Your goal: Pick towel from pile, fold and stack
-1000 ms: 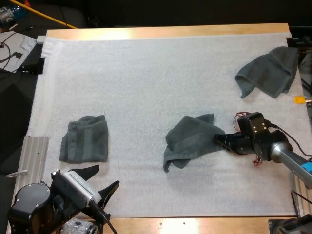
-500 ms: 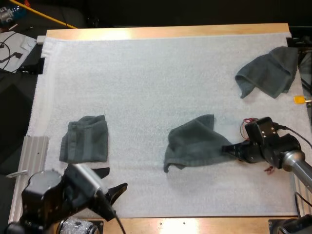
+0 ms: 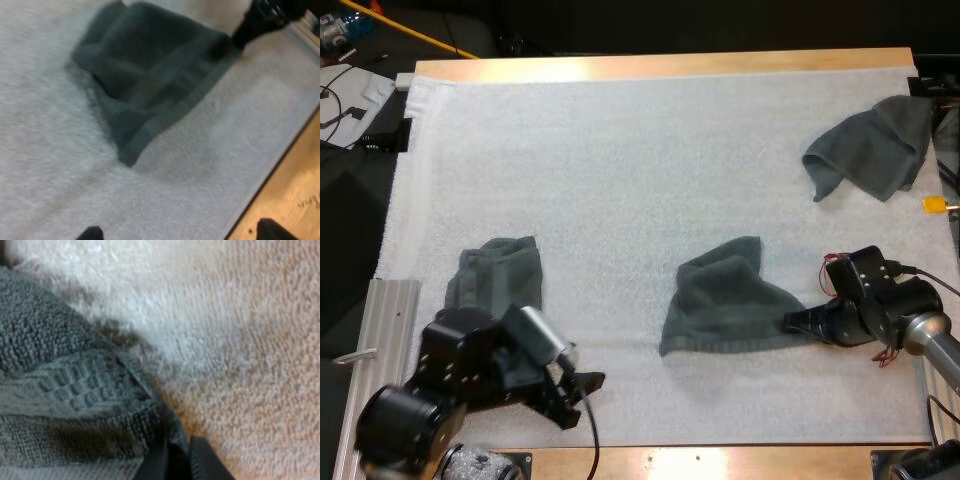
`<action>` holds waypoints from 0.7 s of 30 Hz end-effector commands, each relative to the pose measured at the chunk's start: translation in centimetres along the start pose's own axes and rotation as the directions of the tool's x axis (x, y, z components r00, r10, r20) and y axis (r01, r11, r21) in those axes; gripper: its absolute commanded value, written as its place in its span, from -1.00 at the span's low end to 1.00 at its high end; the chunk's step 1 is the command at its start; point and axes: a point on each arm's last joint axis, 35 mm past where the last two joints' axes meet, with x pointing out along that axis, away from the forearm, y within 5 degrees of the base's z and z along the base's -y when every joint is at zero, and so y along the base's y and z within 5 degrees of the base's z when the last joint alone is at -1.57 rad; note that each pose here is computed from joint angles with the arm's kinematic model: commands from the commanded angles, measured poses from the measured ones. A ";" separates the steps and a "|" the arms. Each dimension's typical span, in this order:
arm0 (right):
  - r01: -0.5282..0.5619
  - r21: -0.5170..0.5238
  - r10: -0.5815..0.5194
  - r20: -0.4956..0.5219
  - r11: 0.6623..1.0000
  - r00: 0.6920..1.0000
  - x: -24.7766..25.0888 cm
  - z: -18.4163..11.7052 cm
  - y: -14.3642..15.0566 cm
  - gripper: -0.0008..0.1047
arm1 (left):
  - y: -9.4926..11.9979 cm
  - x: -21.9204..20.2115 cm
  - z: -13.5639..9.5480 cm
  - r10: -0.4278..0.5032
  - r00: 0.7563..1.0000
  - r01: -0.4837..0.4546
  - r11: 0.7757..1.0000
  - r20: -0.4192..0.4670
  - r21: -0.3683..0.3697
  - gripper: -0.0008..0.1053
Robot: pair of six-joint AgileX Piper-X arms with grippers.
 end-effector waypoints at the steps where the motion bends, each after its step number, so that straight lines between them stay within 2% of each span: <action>1: 0.020 -0.013 -0.020 -0.032 1.000 0.999 -0.3 -0.5 -0.2 -0.98 | -0.1 1.8 1.1 -0.056 0.997 0.058 0.998 -0.051 0.025 0.14; 7: 0.017 -0.009 -0.017 -0.036 1.000 0.999 -0.3 -0.6 -0.2 -0.97 | -0.7 5.5 2.9 -0.086 0.988 0.092 0.995 -0.131 0.036 0.13; 13: 0.017 -0.008 -0.018 -0.027 1.000 0.999 -0.5 -0.6 -0.2 -0.97 | -0.9 10.5 4.0 -0.051 0.974 0.052 0.999 -0.223 -0.001 0.14; 14: 0.017 -0.008 -0.017 -0.038 1.000 0.999 -0.4 -0.7 -0.2 -0.97 | -0.8 12.0 4.2 -0.042 0.968 0.038 0.999 -0.245 -0.021 0.13; 16: 0.008 -0.013 -0.009 -0.024 1.000 1.000 -0.6 -0.6 -0.1 -0.98 | -0.5 11.4 4.0 -0.057 0.967 0.057 0.998 -0.247 -0.010 0.14; 21: 0.007 -0.019 -0.007 -0.022 1.000 1.000 -0.7 -0.5 -0.1 -0.98 | 1.0 15.1 4.2 -0.038 0.946 0.024 0.999 -0.320 -0.048 0.15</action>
